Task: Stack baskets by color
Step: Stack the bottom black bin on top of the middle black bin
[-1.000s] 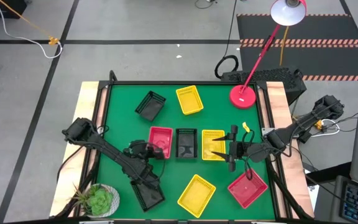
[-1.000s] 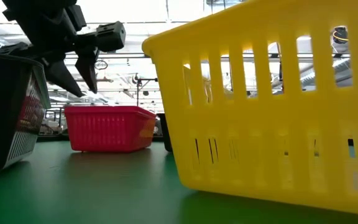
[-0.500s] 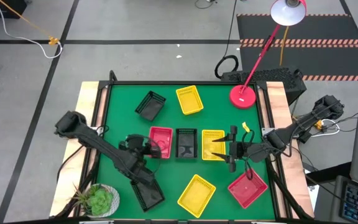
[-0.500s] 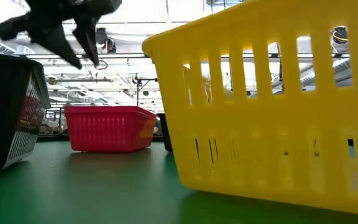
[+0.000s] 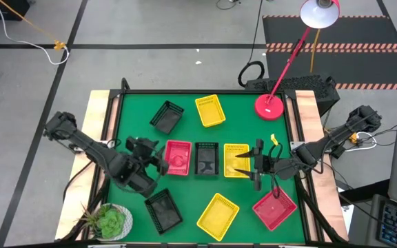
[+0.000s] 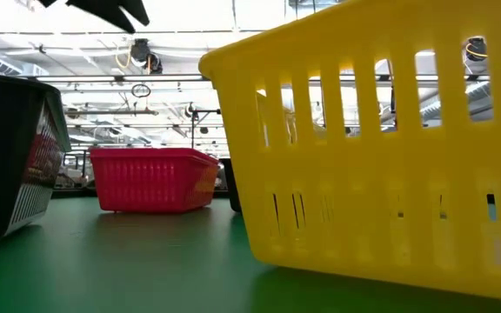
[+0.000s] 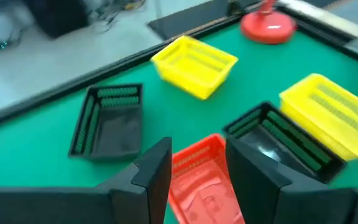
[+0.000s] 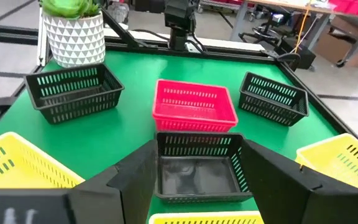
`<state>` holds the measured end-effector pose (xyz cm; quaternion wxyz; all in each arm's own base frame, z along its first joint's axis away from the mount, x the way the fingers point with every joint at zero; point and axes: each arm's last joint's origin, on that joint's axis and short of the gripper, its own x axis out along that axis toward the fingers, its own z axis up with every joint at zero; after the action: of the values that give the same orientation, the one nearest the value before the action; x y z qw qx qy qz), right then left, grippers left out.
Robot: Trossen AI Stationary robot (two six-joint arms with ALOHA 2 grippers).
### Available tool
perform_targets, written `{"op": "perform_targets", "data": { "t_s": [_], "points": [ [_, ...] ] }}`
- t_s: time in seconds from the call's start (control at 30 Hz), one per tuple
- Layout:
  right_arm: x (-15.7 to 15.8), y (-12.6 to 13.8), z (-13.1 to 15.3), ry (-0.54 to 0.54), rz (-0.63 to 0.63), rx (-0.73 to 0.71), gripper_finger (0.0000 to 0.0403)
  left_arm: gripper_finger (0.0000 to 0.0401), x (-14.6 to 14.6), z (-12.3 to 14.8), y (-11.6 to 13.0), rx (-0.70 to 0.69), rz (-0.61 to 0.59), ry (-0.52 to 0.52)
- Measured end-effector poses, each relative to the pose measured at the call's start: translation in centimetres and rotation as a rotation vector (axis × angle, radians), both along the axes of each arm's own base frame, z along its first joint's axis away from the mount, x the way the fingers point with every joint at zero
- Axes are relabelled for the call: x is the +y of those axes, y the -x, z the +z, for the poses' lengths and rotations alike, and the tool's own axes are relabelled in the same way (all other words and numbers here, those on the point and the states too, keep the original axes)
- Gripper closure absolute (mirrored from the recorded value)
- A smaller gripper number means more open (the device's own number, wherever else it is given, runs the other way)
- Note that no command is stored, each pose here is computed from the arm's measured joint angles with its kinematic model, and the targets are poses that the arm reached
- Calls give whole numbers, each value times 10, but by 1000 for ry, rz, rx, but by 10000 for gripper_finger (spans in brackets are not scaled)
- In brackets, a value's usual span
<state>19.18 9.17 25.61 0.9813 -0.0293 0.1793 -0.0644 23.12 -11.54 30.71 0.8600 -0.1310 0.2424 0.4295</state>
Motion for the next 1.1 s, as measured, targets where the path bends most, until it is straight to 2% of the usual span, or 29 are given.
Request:
{"op": "perform_targets", "data": {
  "t_s": [0.2,0.4,0.63,0.83,0.97,1.1],
  "points": [
    [0,0,0,-45,-17,-7,177,249,-6,6,-2,37,-118,-136],
    [1,-1,4,-85,-22,-49,177,249,-7,21,5,23,-207,-147],
    [1,-3,7,-101,-22,-80,177,249,-2,51,20,10,-430,-108],
    [2,-3,8,-138,-32,-92,177,249,8,75,38,-7,-616,-149],
    [2,-3,8,-179,-46,-98,177,249,13,75,47,-29,-658,-146],
    [2,-3,7,-205,-56,-101,177,249,12,55,50,-82,-731,-157]
  ]
}}
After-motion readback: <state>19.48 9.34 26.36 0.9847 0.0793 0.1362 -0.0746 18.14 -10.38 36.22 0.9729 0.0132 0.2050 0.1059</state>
